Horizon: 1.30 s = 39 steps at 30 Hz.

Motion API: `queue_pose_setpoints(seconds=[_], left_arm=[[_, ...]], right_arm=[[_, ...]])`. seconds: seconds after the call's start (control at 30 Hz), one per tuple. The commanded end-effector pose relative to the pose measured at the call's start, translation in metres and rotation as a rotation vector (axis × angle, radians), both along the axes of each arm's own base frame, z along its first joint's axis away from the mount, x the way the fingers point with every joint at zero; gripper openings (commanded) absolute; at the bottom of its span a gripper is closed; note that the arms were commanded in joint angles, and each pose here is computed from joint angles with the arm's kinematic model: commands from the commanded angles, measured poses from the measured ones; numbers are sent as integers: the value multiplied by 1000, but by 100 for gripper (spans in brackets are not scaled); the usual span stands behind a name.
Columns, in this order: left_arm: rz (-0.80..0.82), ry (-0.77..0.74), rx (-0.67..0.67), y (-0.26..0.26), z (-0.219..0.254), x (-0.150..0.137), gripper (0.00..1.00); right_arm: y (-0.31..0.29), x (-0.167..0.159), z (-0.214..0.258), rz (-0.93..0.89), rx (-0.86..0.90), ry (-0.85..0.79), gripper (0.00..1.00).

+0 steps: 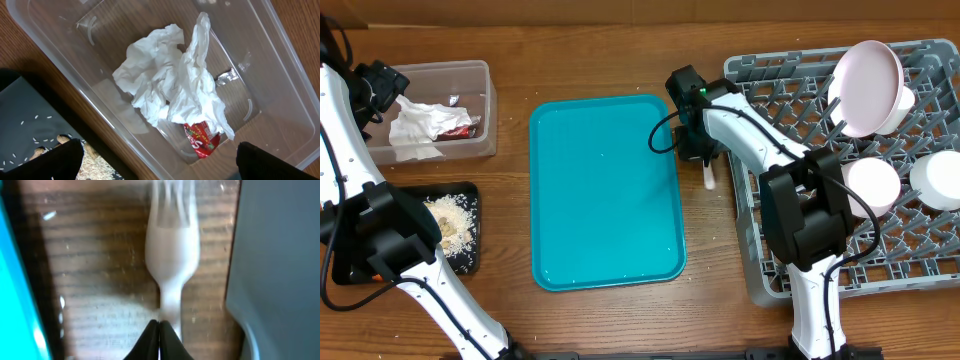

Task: Sort waste into correct bins and load items into the dishwasher rack

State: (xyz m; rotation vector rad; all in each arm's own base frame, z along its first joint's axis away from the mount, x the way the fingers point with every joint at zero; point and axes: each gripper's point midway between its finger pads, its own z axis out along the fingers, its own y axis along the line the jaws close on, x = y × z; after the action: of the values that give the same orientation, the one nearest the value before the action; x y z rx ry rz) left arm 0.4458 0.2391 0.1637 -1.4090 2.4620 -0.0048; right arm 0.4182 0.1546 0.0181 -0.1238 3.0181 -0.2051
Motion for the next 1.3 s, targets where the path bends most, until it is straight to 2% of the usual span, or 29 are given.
queue_pose_setpoints(seconds=[0.0,0.2,0.3,0.33,0.43,0.67,0.83,1.0,1.27], left_arm=[[1,-5,14,-2,5,0,100],[1,-5,15,-2,6,0,100],[1,-5,14,-2,5,0,100],[1,-5,14,-2,5,0,100],[1,-5,14,-2,5,0,100],[1,-5,14,-2,5,0,100],[1,-5,14,-2,5,0,100],[1,-5,14,-2,5,0,100],[1,-5,14,-2,6,0,100]], right_arm=[[6,18,40,-13,47,-80,4],[8,22,75,-9,62,-125,4],[1,24,74,-14,32,-131,30],[-3,24,72,-19,17,-134,35],[-11,26,63,-26,-16,-146,42],[-16,17,25,-26,-35,-124,48],[-30,19,19,-38,-115,-157,53],[-32,16,9,-56,-113,-160,59],[-33,3,-19,-78,-112,-101,63]])
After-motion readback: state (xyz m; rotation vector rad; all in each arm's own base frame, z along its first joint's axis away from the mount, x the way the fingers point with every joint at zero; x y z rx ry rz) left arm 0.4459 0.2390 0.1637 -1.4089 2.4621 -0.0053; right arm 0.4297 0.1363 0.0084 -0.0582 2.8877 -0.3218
